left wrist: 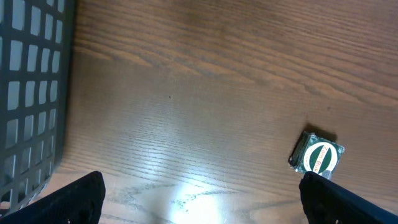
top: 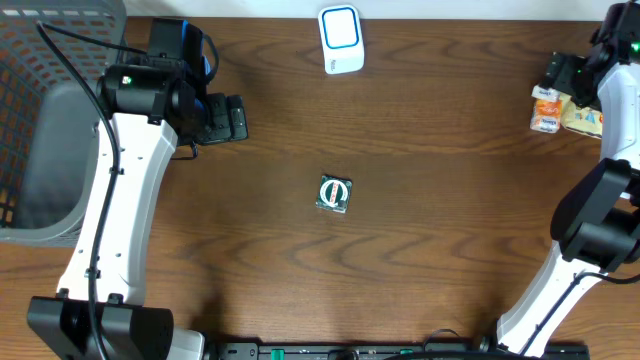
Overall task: Scan the item barcode
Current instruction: 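Carry the wrapped pack right and drop it on the item pile, then swing the right gripper back and grasp the dark green Zam-Buk tin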
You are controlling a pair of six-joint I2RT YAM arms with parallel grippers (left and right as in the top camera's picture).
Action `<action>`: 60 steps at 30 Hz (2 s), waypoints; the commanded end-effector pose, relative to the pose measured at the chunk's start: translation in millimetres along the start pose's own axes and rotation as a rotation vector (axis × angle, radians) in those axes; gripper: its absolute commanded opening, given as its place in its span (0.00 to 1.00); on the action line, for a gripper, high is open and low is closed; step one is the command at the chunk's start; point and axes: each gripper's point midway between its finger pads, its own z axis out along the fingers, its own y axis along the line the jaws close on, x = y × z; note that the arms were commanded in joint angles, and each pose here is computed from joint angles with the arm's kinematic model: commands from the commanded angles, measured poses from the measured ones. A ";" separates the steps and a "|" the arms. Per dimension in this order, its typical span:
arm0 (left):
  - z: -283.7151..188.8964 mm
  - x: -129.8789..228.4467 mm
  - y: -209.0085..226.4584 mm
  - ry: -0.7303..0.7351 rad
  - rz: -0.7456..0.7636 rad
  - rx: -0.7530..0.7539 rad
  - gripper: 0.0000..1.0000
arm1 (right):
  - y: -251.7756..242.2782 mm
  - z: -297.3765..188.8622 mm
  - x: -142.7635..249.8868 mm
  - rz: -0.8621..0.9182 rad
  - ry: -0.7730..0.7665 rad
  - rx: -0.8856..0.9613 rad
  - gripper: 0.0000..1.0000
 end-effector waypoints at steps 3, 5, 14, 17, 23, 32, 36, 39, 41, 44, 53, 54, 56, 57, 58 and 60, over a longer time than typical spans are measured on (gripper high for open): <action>2.3 0.7 1.6 0.008 0.004 -0.008 0.98 | 124.1 -92.7 25.5 -0.053 0.074 -0.571 0.99; 2.3 0.7 1.6 0.008 0.004 -0.008 0.98 | 157.0 -110.2 54.5 -0.084 0.185 -0.710 0.93; 2.3 0.7 1.7 0.008 0.004 -0.008 0.98 | 235.9 -121.7 170.5 -0.396 0.461 -0.678 0.64; 2.3 0.7 1.6 0.008 0.004 -0.008 0.98 | 257.3 -111.7 216.6 -0.515 0.521 -0.533 0.65; 2.3 0.7 1.6 0.008 0.004 -0.008 0.98 | 294.0 -112.8 305.3 -0.779 0.607 -0.407 0.92; 2.3 0.7 1.7 0.008 0.004 -0.008 0.98 | 319.8 -107.4 347.4 -0.556 0.526 -0.155 0.99; 2.3 0.7 1.6 0.008 0.004 -0.008 0.98 | 333.2 -109.6 365.8 -0.598 0.497 -0.158 0.99; 2.3 0.7 1.6 0.008 0.004 -0.008 0.98 | 330.3 -109.7 369.8 -0.627 0.472 -0.122 0.99; 2.3 0.7 1.6 0.008 0.004 -0.008 0.98 | 328.2 -110.0 370.8 -0.645 0.457 -0.103 0.96; 2.3 0.7 1.6 0.008 0.004 -0.008 0.98 | 321.3 -107.6 369.8 -0.754 0.418 -0.066 0.93; 2.3 0.7 1.6 0.008 0.004 -0.008 0.98 | 304.9 -95.6 378.8 -0.970 0.451 -0.059 0.99; 2.3 0.7 1.6 0.008 0.004 -0.008 0.98 | 304.2 -94.3 379.3 -0.975 0.453 -0.060 0.99; 2.3 0.7 1.7 0.008 0.004 -0.008 0.98 | 305.0 -89.3 380.3 -0.996 0.448 -0.071 0.99; 2.3 0.7 1.7 0.008 0.004 -0.008 0.98 | 306.5 -87.7 380.5 -1.008 0.443 -0.080 0.99; 2.3 0.7 1.6 0.008 0.004 -0.008 0.98 | 309.0 -85.0 381.2 -1.046 0.437 -0.102 0.99; 2.3 0.8 1.7 0.008 0.004 -0.008 0.98 | 312.4 -82.1 380.6 -1.118 0.428 -0.138 0.99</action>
